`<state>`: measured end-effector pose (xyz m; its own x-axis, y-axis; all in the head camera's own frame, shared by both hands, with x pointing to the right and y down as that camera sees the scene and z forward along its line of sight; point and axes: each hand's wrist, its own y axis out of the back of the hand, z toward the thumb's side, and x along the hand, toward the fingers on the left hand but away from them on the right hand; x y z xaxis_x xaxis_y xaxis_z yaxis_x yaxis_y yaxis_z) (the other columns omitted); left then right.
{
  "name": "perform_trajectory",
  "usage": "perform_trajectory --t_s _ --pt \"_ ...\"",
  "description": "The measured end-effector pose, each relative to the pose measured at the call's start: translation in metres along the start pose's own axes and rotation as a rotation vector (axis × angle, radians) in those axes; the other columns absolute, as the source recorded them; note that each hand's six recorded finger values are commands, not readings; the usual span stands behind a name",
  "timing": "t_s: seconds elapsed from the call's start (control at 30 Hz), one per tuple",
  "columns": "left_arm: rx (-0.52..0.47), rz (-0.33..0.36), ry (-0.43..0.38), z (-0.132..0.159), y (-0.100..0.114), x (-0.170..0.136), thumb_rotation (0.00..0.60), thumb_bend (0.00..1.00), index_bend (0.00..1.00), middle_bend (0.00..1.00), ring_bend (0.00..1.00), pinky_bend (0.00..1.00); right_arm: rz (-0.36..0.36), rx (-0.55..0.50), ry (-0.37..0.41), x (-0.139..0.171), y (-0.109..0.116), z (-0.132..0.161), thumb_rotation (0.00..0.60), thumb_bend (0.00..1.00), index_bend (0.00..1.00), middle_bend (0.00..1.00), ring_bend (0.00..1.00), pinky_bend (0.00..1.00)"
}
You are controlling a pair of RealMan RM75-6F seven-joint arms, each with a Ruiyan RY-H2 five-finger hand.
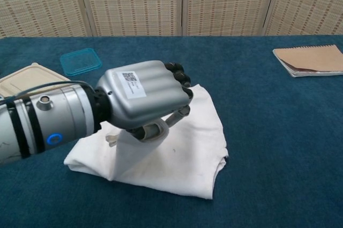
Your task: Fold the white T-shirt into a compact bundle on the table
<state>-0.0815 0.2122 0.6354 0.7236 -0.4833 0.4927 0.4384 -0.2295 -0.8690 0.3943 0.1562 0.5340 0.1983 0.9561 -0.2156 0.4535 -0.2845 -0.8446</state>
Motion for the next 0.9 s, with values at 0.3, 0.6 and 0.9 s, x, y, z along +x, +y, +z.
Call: perform_trajectory --t_s 0.3,0.6,0.9 --pt "0.017 -0.005 0.031 0.013 0.005 0.024 0.600 0.47 0.77 0.29 0.14 0.06 -0.002 -0.002 -0.012 0.001 0.002 -0.005 0.600 0.07 0.20 0.15 0.03 0.02" --pt "0.044 -0.017 0.036 0.025 0.004 0.030 0.600 0.47 0.75 0.29 0.14 0.06 -0.006 0.000 -0.022 0.001 0.004 -0.008 0.600 0.07 0.20 0.15 0.03 0.02" --pt "0.069 -0.036 0.040 0.041 0.003 0.035 0.600 0.42 0.53 0.22 0.09 0.06 -0.011 0.003 -0.026 0.002 0.007 -0.010 0.600 0.07 0.20 0.15 0.03 0.02"
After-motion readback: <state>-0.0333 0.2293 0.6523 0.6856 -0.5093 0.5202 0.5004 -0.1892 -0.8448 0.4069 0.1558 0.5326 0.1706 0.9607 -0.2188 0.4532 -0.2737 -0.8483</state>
